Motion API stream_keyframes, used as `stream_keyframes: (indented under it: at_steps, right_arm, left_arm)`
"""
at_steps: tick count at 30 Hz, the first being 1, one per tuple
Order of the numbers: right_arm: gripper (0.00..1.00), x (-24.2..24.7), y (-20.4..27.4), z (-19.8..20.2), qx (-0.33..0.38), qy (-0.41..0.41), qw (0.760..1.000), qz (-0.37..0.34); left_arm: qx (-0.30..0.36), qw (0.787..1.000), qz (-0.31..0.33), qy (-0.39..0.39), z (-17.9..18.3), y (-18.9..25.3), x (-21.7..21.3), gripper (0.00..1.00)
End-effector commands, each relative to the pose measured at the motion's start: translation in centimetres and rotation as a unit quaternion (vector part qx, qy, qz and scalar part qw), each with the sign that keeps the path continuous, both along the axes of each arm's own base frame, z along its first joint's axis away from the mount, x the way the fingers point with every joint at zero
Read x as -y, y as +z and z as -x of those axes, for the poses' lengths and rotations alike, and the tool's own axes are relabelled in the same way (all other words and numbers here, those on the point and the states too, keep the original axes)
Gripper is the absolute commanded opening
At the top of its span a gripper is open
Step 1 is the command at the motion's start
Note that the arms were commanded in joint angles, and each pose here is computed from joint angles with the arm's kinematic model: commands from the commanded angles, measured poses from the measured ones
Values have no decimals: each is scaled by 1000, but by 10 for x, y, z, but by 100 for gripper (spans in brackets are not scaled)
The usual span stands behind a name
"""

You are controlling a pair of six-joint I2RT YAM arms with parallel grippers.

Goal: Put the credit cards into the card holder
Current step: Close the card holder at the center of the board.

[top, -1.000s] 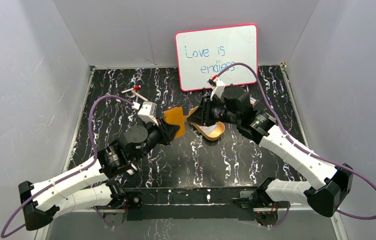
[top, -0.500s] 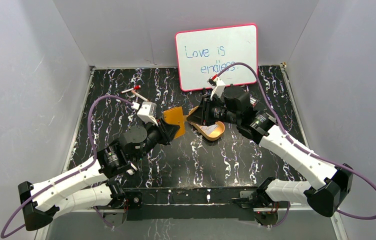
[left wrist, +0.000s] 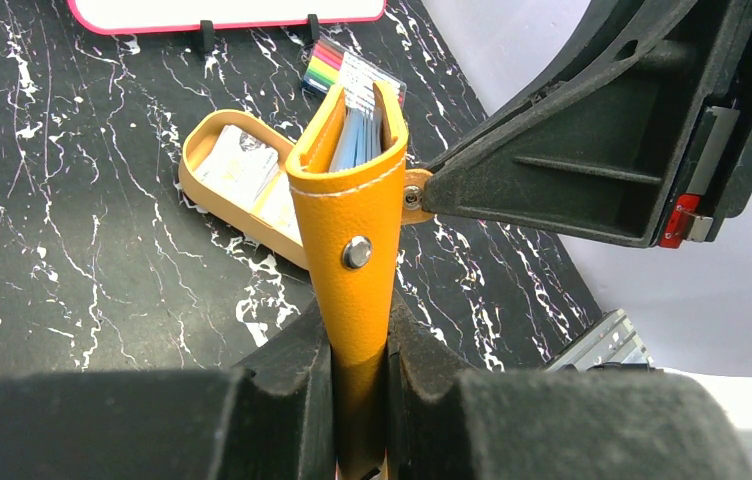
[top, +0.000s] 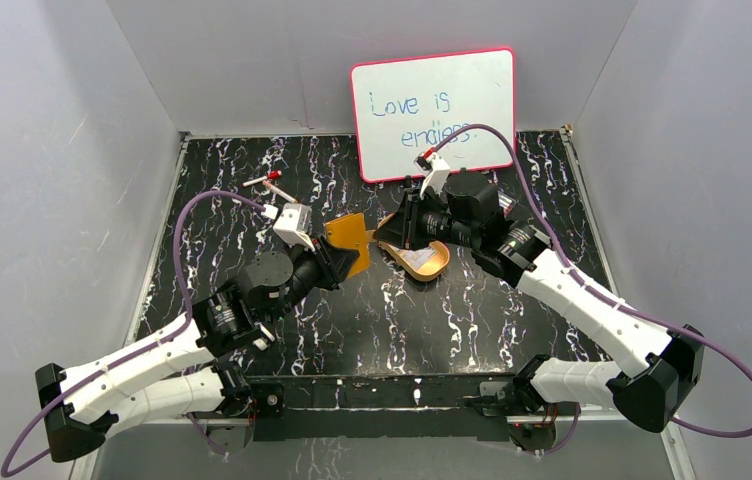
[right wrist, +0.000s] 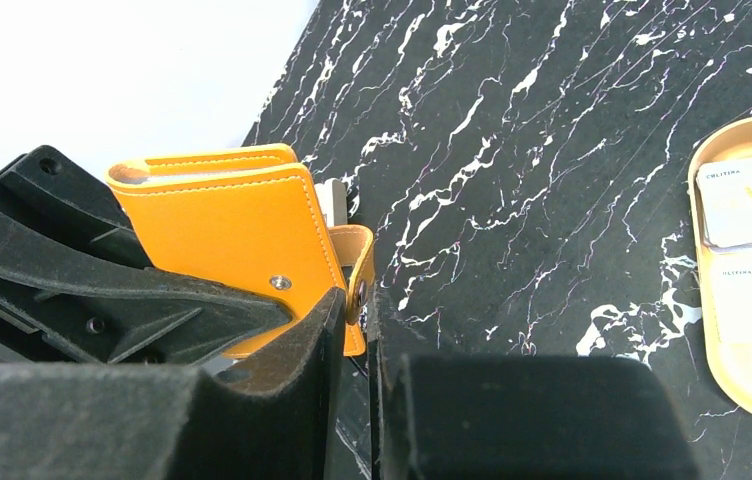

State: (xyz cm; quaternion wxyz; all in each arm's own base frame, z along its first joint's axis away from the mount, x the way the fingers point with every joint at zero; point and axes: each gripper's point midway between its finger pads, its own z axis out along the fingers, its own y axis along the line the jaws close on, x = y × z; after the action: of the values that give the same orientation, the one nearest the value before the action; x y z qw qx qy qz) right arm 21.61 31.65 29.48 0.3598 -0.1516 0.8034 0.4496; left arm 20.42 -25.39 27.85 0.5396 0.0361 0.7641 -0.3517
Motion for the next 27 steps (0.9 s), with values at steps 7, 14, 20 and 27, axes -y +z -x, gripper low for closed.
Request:
stream_keyframes:
  at_steps: [7,14,20,27]
  right_arm:
    - [14,0,29,-6,36,-9,999,-38]
    - [0,1,32,-3,44,-2,998,-39]
    - [0,0,36,6,53,27,997,-43]
    - [0,-3,30,13,53,56,996,-36]
  left_arm:
    - [22,999,36,14,-2,28,-6,0]
    - [21,999,30,17,-3,26,-7,0]
    - [23,999,28,21,-5,27,-6,0]
    - [15,999,16,24,-7,24,-4,0]
